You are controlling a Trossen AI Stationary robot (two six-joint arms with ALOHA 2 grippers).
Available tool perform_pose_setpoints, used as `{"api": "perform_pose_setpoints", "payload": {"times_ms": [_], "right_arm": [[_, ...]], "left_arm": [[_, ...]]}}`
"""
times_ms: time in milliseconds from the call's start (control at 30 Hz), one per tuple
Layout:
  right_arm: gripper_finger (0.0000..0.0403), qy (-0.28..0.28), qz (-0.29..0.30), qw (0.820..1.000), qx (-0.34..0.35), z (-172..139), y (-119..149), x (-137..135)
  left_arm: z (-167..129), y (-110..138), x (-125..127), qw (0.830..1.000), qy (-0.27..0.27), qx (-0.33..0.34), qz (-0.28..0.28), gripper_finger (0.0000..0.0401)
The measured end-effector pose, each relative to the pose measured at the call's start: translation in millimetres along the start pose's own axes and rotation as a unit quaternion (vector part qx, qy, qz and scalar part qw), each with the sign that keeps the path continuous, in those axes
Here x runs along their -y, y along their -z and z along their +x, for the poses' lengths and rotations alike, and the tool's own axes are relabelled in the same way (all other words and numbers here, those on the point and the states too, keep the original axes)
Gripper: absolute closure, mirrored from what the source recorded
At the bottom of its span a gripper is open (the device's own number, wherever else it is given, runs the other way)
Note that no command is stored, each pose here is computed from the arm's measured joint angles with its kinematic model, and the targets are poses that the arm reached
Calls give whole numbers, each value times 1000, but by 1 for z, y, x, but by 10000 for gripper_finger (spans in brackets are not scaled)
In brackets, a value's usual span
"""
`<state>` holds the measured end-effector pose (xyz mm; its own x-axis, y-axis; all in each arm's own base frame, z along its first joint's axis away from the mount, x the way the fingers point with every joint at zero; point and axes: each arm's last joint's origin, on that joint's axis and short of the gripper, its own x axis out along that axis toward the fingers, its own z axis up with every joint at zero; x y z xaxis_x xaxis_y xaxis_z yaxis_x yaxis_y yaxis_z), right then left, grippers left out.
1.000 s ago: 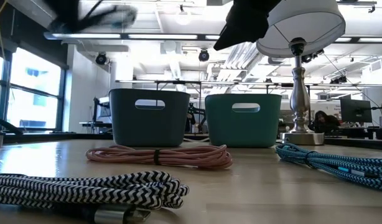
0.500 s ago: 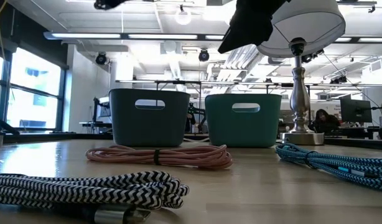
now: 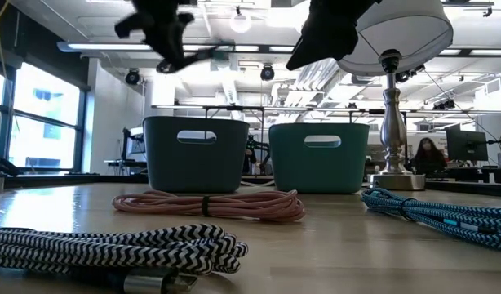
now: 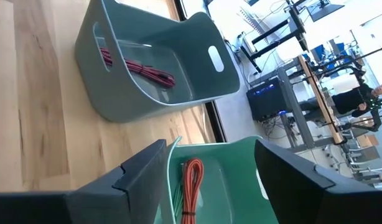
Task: Pick & Place USB Port
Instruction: Put the top black and blue charger cable into the blue bin, then put the right violet charger cable into the green bin
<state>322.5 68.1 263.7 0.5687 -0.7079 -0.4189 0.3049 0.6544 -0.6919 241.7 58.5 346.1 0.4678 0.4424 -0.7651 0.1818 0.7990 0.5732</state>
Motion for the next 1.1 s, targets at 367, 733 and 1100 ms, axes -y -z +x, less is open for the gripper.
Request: {"api": "perform_pose_setpoints", "payload": {"times_ms": [367, 733, 1100], "right_arm": [[167, -3, 0, 1000, 0, 0, 0, 0], [166, -1, -15, 1000, -1, 0, 0, 0], [167, -177, -35, 984, 0, -3, 4, -11]], "left_arm": [[44, 18, 4, 1000, 28, -11, -3, 245], [29, 17, 7, 996, 85, 22, 0, 232], [-3, -8, 57, 945, 306, 112, 39, 232]]}}
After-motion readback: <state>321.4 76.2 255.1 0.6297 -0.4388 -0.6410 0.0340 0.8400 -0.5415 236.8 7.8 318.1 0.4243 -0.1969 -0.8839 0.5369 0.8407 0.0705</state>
